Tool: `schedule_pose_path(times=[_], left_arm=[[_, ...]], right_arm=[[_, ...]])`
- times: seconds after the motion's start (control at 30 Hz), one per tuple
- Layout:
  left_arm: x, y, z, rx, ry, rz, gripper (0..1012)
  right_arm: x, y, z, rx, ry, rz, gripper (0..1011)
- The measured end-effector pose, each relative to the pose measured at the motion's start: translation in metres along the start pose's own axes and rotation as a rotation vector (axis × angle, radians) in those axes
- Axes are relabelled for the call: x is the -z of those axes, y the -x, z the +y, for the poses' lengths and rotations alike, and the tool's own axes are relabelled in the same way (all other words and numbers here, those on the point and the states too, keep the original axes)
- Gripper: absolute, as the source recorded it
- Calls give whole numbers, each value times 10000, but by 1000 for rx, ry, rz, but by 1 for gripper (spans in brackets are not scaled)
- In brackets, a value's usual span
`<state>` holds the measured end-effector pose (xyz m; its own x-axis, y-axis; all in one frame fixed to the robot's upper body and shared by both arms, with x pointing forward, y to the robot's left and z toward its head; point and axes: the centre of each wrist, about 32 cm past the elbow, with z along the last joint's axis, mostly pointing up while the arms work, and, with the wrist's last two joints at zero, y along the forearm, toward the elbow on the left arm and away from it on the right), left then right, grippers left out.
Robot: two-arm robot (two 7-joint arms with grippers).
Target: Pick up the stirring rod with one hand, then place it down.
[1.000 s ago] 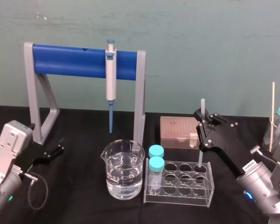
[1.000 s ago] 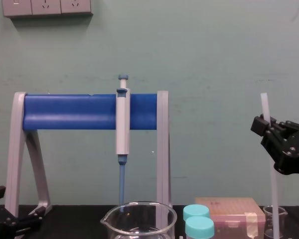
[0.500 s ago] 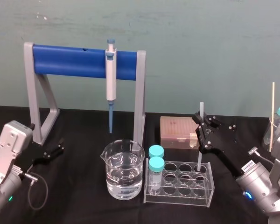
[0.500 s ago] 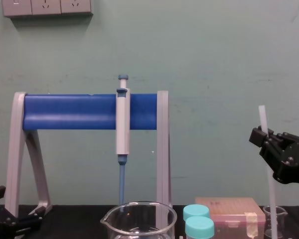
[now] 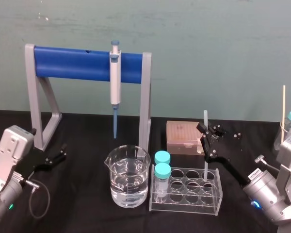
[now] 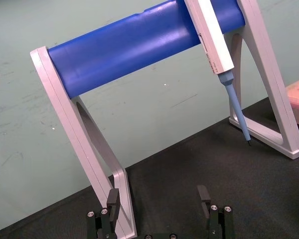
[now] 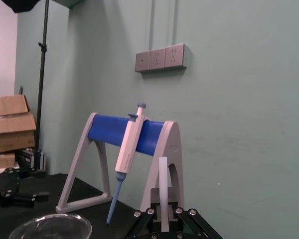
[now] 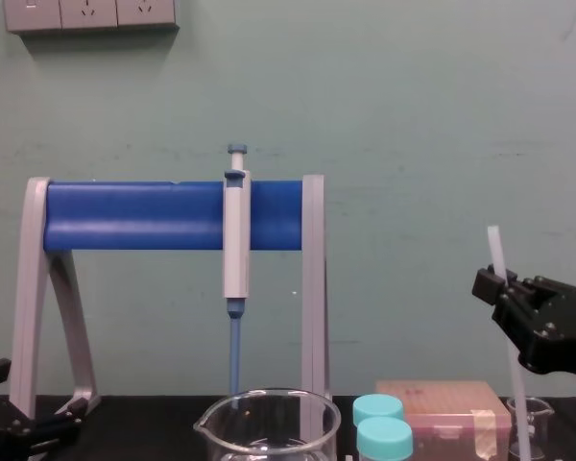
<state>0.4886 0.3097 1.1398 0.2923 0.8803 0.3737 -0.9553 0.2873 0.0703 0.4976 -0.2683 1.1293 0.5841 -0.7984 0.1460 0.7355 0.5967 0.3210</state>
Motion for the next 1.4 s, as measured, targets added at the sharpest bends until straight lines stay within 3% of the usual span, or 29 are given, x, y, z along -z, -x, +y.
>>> schedule_pose_path(times=[0.87,1.4], left_arm=[[0,0,0,0,0,0,1001],[0,0,0,0,0,0,1000]], right_arm=[[125,-55,-56,-6,120,20,72],[125,-51,-58,-6,112,18,72]])
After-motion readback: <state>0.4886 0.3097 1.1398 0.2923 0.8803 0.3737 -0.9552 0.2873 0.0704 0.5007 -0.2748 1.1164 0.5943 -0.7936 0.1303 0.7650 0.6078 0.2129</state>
